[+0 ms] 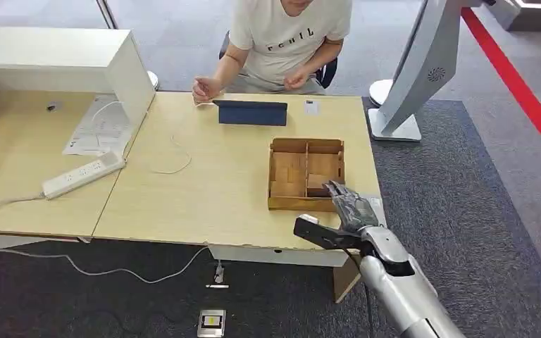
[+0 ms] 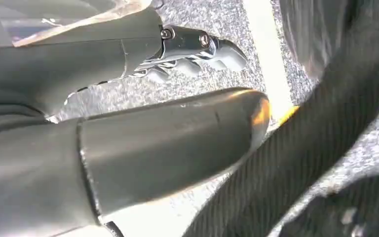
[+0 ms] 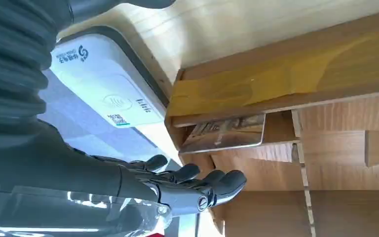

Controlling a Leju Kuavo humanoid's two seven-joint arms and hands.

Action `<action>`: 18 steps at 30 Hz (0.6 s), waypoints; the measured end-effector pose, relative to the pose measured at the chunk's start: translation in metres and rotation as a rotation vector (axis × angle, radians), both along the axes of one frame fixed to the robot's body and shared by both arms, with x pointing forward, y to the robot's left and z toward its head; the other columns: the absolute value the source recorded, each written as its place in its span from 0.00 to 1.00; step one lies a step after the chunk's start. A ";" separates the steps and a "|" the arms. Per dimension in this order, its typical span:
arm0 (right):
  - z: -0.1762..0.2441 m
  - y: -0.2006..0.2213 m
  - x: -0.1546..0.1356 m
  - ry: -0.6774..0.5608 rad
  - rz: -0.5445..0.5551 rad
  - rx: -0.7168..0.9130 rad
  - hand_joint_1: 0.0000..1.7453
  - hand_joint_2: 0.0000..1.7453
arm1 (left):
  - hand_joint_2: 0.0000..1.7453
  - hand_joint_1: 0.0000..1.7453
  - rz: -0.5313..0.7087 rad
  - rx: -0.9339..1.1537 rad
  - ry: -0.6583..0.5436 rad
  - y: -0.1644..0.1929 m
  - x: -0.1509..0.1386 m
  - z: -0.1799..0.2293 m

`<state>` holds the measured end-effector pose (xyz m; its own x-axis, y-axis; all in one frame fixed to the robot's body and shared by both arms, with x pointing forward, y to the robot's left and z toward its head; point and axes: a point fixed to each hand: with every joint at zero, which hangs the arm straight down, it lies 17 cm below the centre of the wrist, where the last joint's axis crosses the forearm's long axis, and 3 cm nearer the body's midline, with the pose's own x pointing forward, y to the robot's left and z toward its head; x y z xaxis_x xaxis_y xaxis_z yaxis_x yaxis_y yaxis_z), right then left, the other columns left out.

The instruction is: Pass the card to the sensor for recognition and then transmit it.

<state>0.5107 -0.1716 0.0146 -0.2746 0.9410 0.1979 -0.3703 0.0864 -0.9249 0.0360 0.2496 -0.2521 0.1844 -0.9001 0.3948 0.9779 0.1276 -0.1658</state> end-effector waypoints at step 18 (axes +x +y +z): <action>0.021 0.011 0.009 -0.053 0.030 -0.011 0.00 1.00 | 0.00 0.00 0.156 0.010 0.035 -0.003 0.010 0.002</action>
